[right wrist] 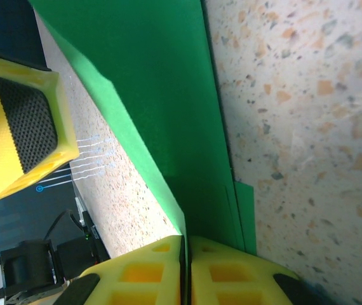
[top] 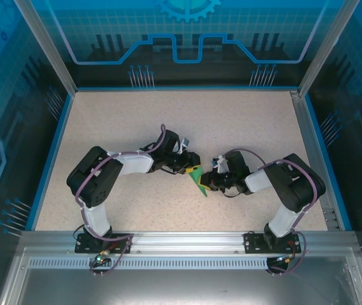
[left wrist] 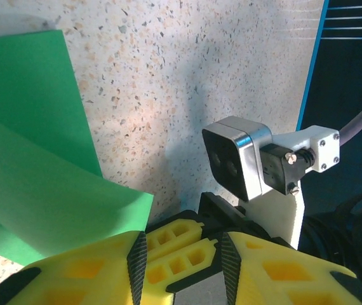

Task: Fold a paper plane with a square sheet of paper (pick it up from the middle)
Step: Fold the wing for the fifth time at the center of the table.

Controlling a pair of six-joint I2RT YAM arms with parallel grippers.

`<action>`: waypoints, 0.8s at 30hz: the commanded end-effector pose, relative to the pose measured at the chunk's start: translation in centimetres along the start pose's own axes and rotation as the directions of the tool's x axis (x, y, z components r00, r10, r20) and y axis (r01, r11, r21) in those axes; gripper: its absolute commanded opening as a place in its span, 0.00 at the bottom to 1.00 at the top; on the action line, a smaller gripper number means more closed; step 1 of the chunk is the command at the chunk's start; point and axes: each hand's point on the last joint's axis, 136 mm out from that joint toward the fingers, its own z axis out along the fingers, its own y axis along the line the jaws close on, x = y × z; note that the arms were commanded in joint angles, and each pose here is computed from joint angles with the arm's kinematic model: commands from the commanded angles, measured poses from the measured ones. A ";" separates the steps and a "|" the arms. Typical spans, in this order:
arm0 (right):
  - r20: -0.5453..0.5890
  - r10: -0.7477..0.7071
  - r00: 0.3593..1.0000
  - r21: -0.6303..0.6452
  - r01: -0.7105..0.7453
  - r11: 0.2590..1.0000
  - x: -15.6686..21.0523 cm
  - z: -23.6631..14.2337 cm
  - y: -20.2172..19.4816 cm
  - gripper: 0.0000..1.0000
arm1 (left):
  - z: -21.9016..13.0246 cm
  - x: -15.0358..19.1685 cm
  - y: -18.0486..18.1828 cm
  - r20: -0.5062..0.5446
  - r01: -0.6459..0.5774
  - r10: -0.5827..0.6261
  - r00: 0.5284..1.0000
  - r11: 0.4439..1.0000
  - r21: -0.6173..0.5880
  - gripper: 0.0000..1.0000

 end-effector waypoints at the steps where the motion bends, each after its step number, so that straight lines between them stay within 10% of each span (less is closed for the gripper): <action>1: -0.004 0.067 0.998 0.050 -0.067 0.997 0.0 0.0 -1.8 0.11 | 0.9 0.3 -0.1 -0.028 -0.003 0.003 1.000 1.000 0.019 0.40; 24: 0.005 0.074 0.997 0.078 -0.075 0.994 0.2 -0.5 -1.7 0.16 | 2.4 -0.4 3.1 0.012 -0.032 0.032 0.999 0.999 -0.043 0.43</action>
